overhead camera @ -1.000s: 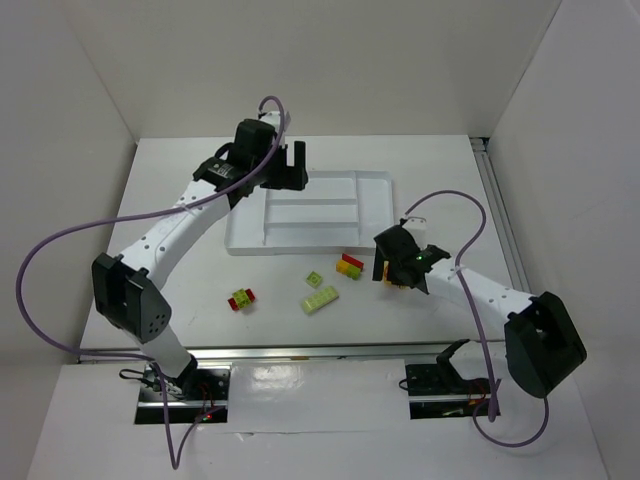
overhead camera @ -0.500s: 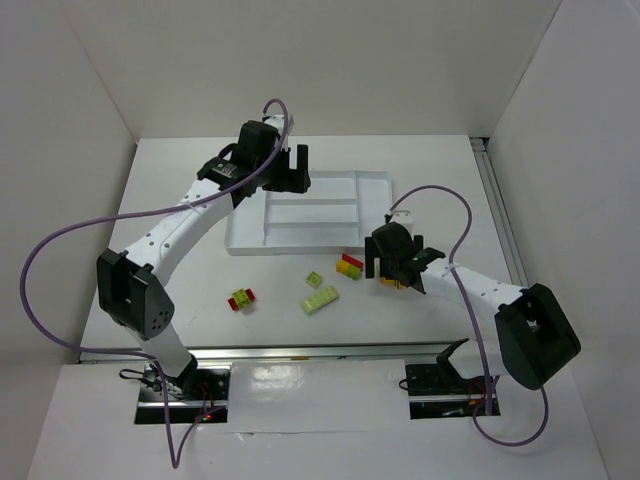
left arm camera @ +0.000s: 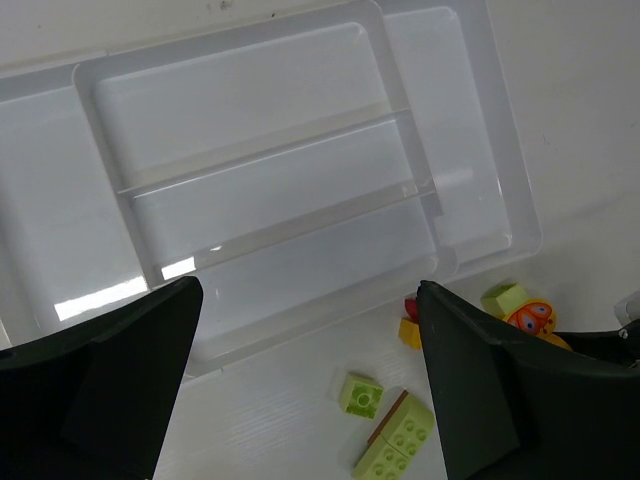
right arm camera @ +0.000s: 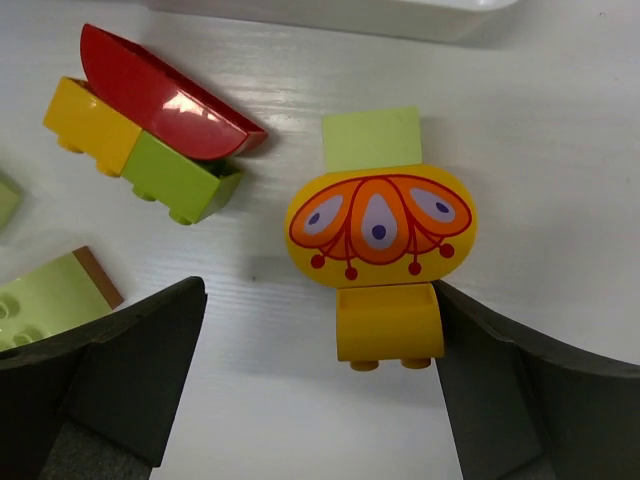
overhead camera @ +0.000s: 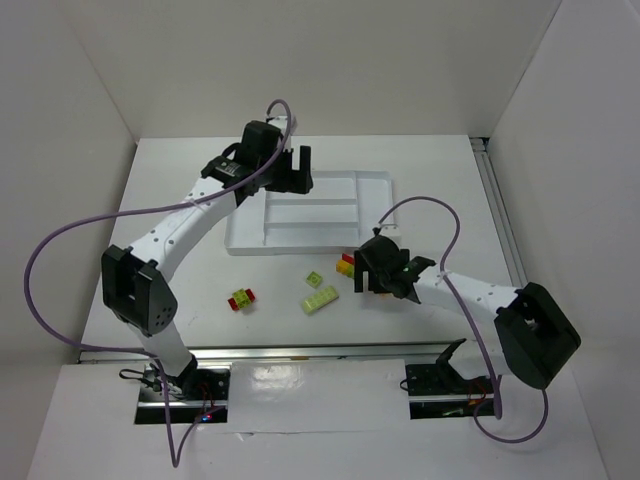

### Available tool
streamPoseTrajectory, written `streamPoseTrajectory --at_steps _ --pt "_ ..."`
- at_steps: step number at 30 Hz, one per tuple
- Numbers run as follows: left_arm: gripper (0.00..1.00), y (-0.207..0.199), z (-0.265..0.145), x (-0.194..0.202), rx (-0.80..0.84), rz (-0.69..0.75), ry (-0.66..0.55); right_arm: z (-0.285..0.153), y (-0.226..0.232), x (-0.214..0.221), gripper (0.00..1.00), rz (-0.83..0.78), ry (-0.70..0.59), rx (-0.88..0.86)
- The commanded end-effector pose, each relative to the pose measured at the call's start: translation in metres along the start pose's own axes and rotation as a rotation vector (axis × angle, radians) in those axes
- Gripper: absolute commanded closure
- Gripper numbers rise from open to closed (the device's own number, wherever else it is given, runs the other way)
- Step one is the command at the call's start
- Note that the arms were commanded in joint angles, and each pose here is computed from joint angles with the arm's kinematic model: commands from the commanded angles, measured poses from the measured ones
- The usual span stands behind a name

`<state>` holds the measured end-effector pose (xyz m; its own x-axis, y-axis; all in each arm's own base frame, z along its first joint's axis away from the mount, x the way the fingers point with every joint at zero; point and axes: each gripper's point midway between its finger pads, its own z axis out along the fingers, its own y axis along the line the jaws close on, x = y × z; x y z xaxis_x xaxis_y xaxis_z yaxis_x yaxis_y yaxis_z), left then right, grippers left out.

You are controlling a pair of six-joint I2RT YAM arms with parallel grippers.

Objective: Sort the legos into containers by color

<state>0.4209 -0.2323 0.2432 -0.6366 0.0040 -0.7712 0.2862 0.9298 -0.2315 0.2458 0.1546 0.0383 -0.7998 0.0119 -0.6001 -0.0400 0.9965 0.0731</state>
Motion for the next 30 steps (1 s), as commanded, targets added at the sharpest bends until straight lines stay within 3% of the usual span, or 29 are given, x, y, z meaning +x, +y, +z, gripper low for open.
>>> streamPoseTrajectory --at_steps 1,3,5,9,12,15,17,22,24,25,30 --pt "0.00 -0.008 -0.001 -0.014 0.036 -0.007 -0.029 0.000 -0.011 0.004 0.07 0.036 -0.003 0.089" --pt "0.00 -0.009 0.003 -0.011 0.042 -0.007 -0.018 0.001 -0.012 0.000 0.11 0.054 -0.017 0.105" --pt "0.00 -0.009 0.003 -0.011 0.042 -0.007 -0.018 0.000 -0.014 0.001 0.25 0.079 -0.014 0.134" --pt "0.00 -0.009 0.006 -0.012 0.041 -0.007 -0.016 0.000 -0.017 0.001 0.42 0.109 -0.023 0.158" --pt "0.00 -0.011 0.005 -0.011 0.050 -0.006 -0.013 -0.002 -0.022 -0.002 0.49 0.119 -0.037 0.179" --pt "0.00 -0.011 0.005 -0.011 0.050 -0.006 -0.013 -0.008 -0.023 -0.006 0.67 0.116 -0.056 0.175" --pt "0.00 -0.008 0.007 -0.007 0.037 -0.007 -0.006 -0.015 -0.019 -0.010 0.74 0.104 -0.068 0.156" --pt "0.00 0.004 0.020 0.005 -0.016 0.009 0.104 -0.063 -0.001 -0.048 0.77 0.088 -0.221 0.003" --pt "0.00 -0.005 0.029 0.012 0.040 0.018 0.150 -0.082 0.008 -0.063 0.79 0.051 -0.274 -0.085" --pt "0.00 -0.011 0.028 0.014 0.071 0.016 0.159 -0.103 0.021 -0.073 0.79 0.035 -0.324 -0.200" --pt "0.00 -0.061 0.014 0.045 0.423 -0.004 0.316 -0.147 0.042 -0.081 0.78 -0.051 -0.444 -0.430"
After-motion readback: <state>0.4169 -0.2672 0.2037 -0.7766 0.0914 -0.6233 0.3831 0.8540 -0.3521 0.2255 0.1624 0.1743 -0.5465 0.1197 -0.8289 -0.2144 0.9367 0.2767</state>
